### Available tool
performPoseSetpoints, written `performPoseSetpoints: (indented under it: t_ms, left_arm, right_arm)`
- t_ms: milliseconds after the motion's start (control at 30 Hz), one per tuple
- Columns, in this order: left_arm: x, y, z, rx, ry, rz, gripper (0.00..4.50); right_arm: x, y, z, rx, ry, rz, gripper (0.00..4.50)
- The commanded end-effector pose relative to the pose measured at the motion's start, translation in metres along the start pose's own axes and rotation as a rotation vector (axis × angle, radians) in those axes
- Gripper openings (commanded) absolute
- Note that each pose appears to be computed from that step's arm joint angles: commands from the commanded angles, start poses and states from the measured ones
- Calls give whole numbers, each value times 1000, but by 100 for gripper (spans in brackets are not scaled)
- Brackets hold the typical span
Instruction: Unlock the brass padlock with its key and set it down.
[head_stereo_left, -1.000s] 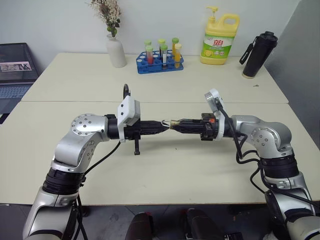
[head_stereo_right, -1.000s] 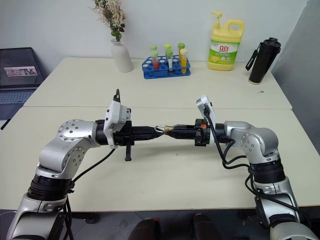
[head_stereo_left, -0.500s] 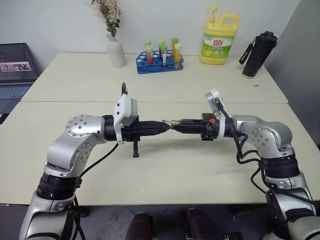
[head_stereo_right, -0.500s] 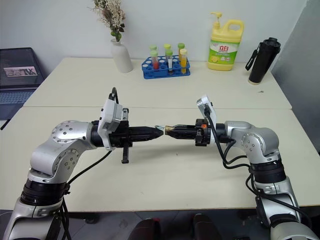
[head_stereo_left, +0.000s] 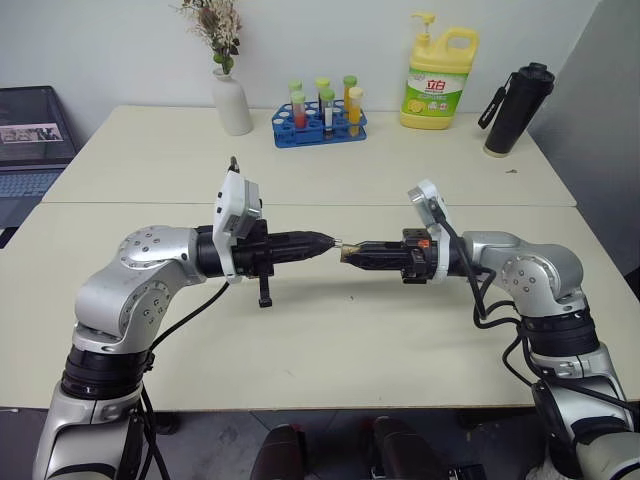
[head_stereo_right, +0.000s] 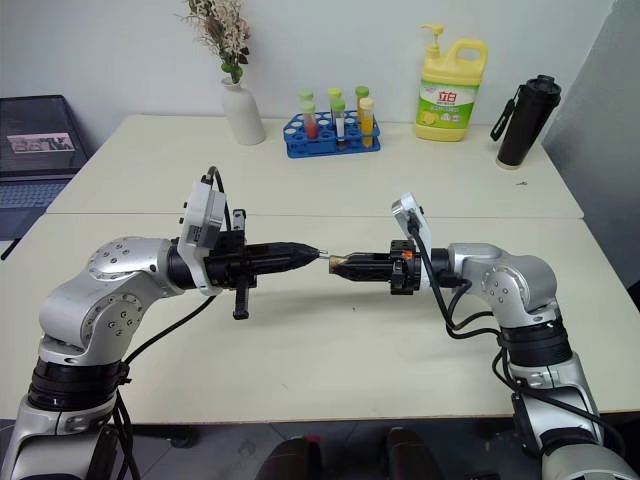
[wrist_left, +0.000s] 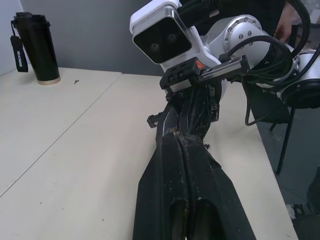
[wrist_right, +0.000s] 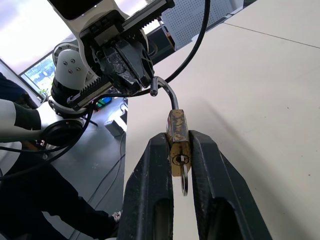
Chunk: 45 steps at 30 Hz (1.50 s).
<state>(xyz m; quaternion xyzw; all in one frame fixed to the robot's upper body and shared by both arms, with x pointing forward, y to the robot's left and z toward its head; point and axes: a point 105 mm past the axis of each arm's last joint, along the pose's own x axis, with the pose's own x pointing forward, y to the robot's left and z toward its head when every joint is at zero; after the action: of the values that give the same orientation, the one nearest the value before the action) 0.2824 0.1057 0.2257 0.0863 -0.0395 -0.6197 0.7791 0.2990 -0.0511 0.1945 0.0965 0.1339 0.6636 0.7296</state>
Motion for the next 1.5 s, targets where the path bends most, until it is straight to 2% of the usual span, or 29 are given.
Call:
performPoseSetpoints:
  t_ms: [33, 767, 1067, 1200, 1367, 1500]
  left_arm:
    - [4, 0, 10, 57, -14, -4, 0]
    - [8, 11, 8, 113, -6, 38, 0]
    - [-7, 12, 14, 189, 39, 118, 0]
    - [-33, -16, -5, 286, 254, 37, 88]
    - [-41, -37, -17, 339, 331, -18, 249]
    - [-41, -49, -25, 377, 336, -15, 379]
  right_arm:
    - [0, 7, 10, -44, -6, 28, 14]
    - [-1, 7, 10, -44, -11, 25, 14]
    - [-4, 4, 9, -43, -14, -4, 14]
    - [-10, 1, 7, -22, -22, -36, 14]
    - [-13, -2, -1, 18, 3, -74, 14]
    - [-13, -1, -17, 73, 63, -105, 14]
